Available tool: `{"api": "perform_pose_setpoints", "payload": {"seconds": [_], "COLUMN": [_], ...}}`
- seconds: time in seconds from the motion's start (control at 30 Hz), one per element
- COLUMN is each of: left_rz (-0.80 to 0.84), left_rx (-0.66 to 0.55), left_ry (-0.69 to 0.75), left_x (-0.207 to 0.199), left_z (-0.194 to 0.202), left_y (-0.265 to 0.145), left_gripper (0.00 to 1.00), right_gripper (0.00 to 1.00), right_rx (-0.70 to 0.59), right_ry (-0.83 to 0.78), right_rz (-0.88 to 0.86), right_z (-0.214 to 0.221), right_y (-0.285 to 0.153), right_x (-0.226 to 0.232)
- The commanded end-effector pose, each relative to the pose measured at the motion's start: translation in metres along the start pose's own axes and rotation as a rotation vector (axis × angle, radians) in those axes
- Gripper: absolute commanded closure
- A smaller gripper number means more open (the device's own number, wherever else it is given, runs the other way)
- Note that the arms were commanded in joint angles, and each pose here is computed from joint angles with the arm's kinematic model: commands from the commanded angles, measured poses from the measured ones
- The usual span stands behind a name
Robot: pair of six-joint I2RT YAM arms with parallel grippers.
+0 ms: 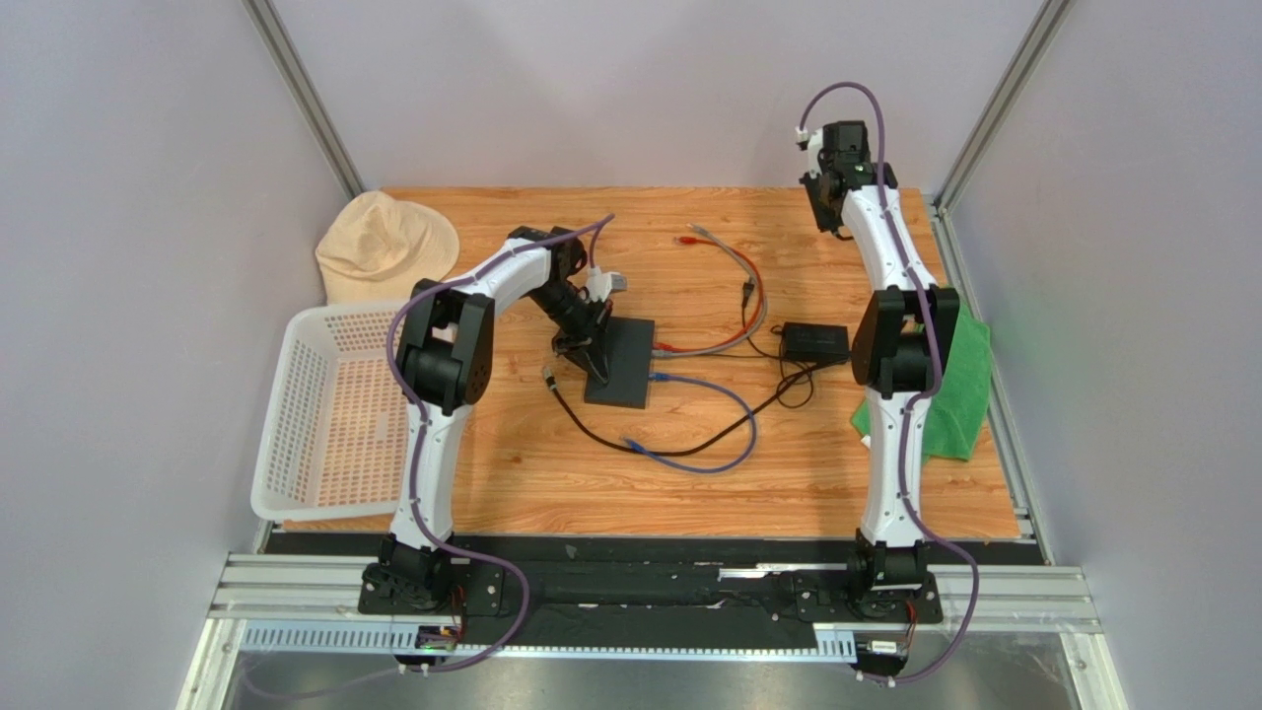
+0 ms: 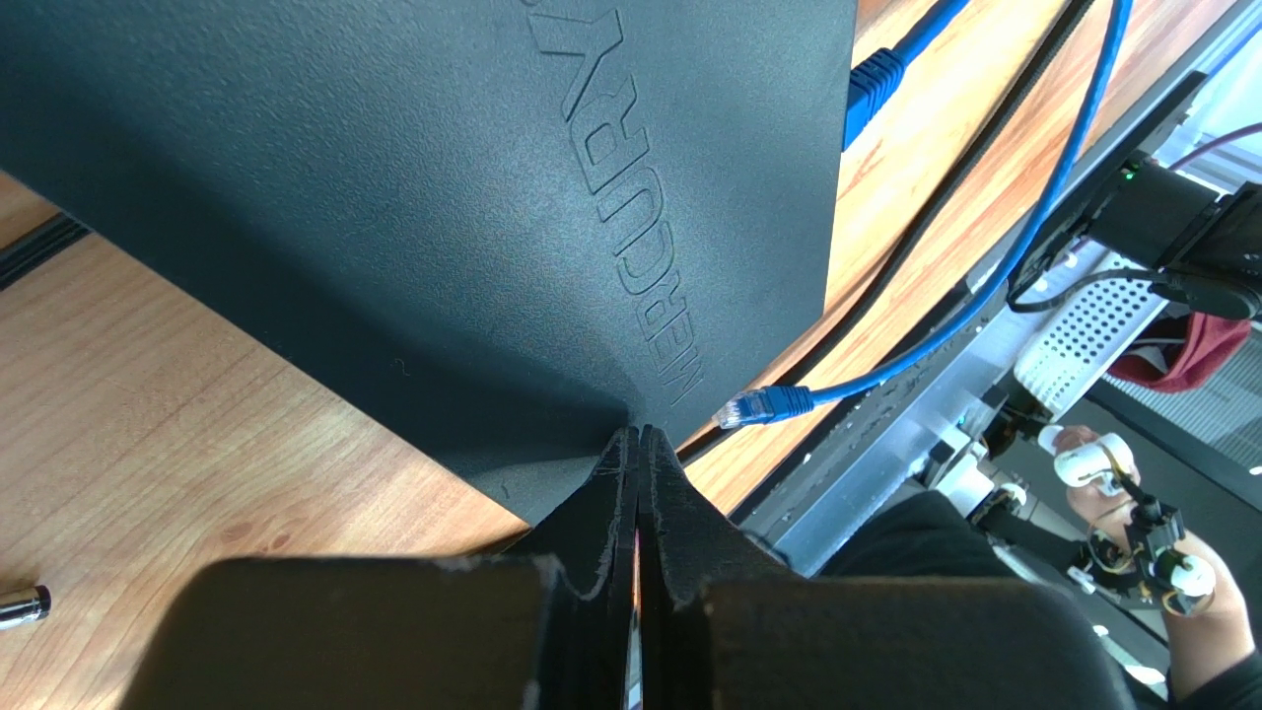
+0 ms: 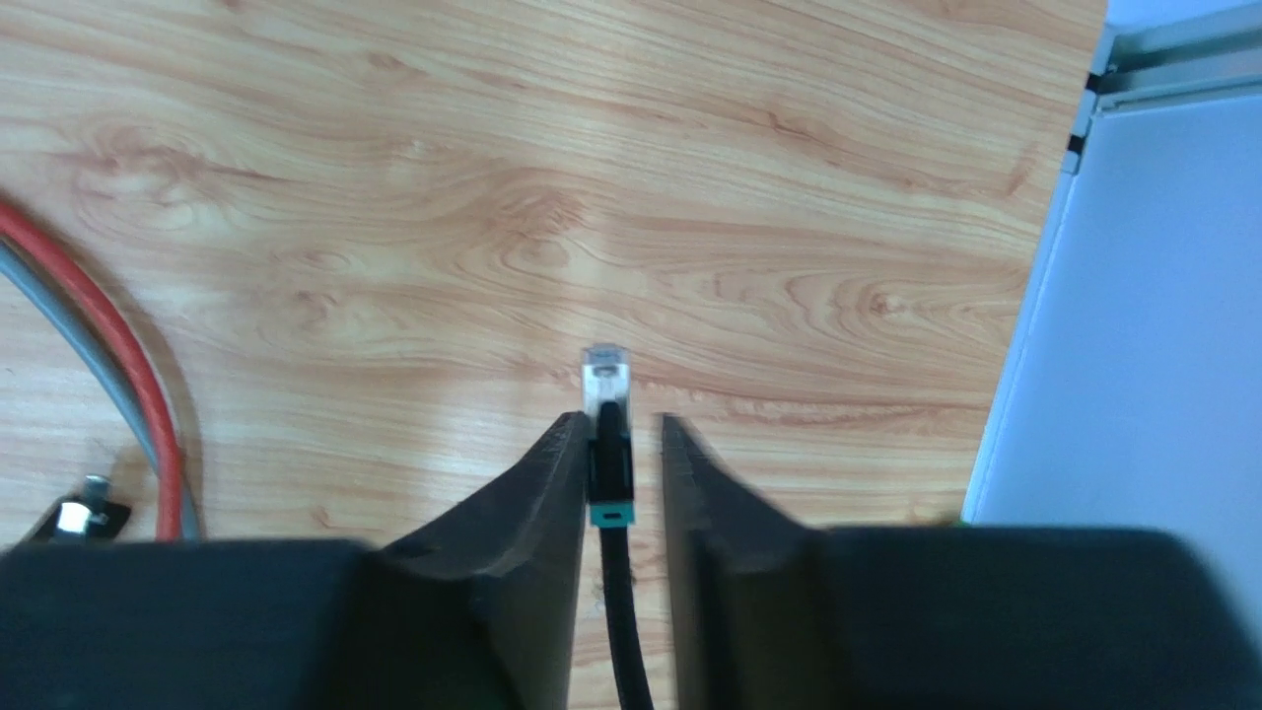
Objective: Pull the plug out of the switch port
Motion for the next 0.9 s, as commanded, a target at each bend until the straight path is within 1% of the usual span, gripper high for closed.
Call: {"api": "perform_pose_setpoints", "payload": {"seconds": [0.0, 0.03, 0.1, 0.23, 0.33, 0.37, 0.43, 0.5, 0.53, 0.57, 0.6, 0.63, 0.67, 0.73, 0.77, 0.83, 0.87], "left_rz": [-0.149, -0.148, -0.15, -0.163, -0.182, -0.185, -0.173, -0.114, -0.066, -0.053, -0.047, -0.037, -0.047, -0.085, -0.106, -0.179, -0.202], "left_rx": [0.057, 0.056, 0.055, 0.067, 0.083, 0.081, 0.072, 0.051, 0.031, 0.009, -0.034, -0.065, -0.094, -0.138, -0.135, -0.103, -0.087], "left_ry": [0.057, 0.061, 0.064, 0.071, 0.088, 0.09, 0.078, 0.121, 0.134, 0.144, 0.185, 0.205, 0.222, 0.293, 0.335, 0.364, 0.384], "left_x": [0.034, 0.034, 0.033, 0.033, 0.031, 0.03, 0.029, 0.019, 0.011, 0.007, -0.005, -0.01, -0.013, -0.023, -0.03, -0.03, -0.037], "left_z": [0.004, 0.004, 0.004, 0.005, 0.005, 0.004, 0.003, -0.001, -0.004, -0.007, -0.011, -0.014, -0.015, -0.018, -0.014, -0.005, 0.002], "left_y": [0.02, 0.02, 0.02, 0.021, 0.022, 0.023, 0.024, 0.019, 0.014, 0.006, -0.008, -0.016, -0.026, -0.05, -0.062, -0.074, -0.084], "left_gripper": [1.0, 1.0, 1.0, 1.0, 1.0, 1.0, 1.0, 1.0, 1.0, 1.0, 1.0, 0.99, 0.93, 0.84, 0.76, 0.71, 0.66], "right_gripper": [0.5, 0.42, 0.28, 0.25, 0.25, 0.25, 0.25, 0.25, 0.25, 0.25, 0.24, 0.24, 0.23, 0.23, 0.22, 0.22, 0.22], "right_rx": [-0.087, -0.091, -0.098, -0.119, -0.138, -0.16, -0.148, -0.137, -0.136, -0.134, -0.121, -0.117, -0.098, -0.089, -0.055, -0.04, -0.009], "right_ry": [0.043, 0.042, 0.046, 0.047, 0.045, 0.042, 0.029, 0.026, 0.022, 0.037, 0.044, 0.05, 0.064, 0.054, 0.06, 0.071, 0.077], "right_rz": [0.083, 0.081, 0.069, 0.007, -0.065, -0.096, -0.138, -0.205, -0.269, -0.358, -0.412, -0.467, -0.567, -0.651, -0.724, -0.817, -0.895], "right_z": [-0.02, -0.021, -0.023, -0.031, -0.038, -0.043, -0.041, -0.039, -0.039, -0.04, -0.037, -0.037, -0.033, -0.03, -0.021, -0.016, -0.007], "right_y": [-0.002, -0.002, -0.004, -0.021, -0.042, -0.055, -0.064, -0.076, -0.081, -0.089, -0.091, -0.095, -0.099, -0.106, -0.106, -0.114, -0.116], "right_x": [-0.001, -0.002, -0.001, 0.007, 0.018, 0.022, 0.035, 0.047, 0.058, 0.07, 0.078, 0.085, 0.098, 0.113, 0.123, 0.136, 0.146]}}
Point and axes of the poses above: each gripper's point midway between its finger pads, its own y axis out along the fingers, its own x axis along the line the jaws close on, z = x × y, the point moved 6 cm from there along -y, back along the fingers, and after that the axes turned 13 degrees about y, right-handed, at the moved point
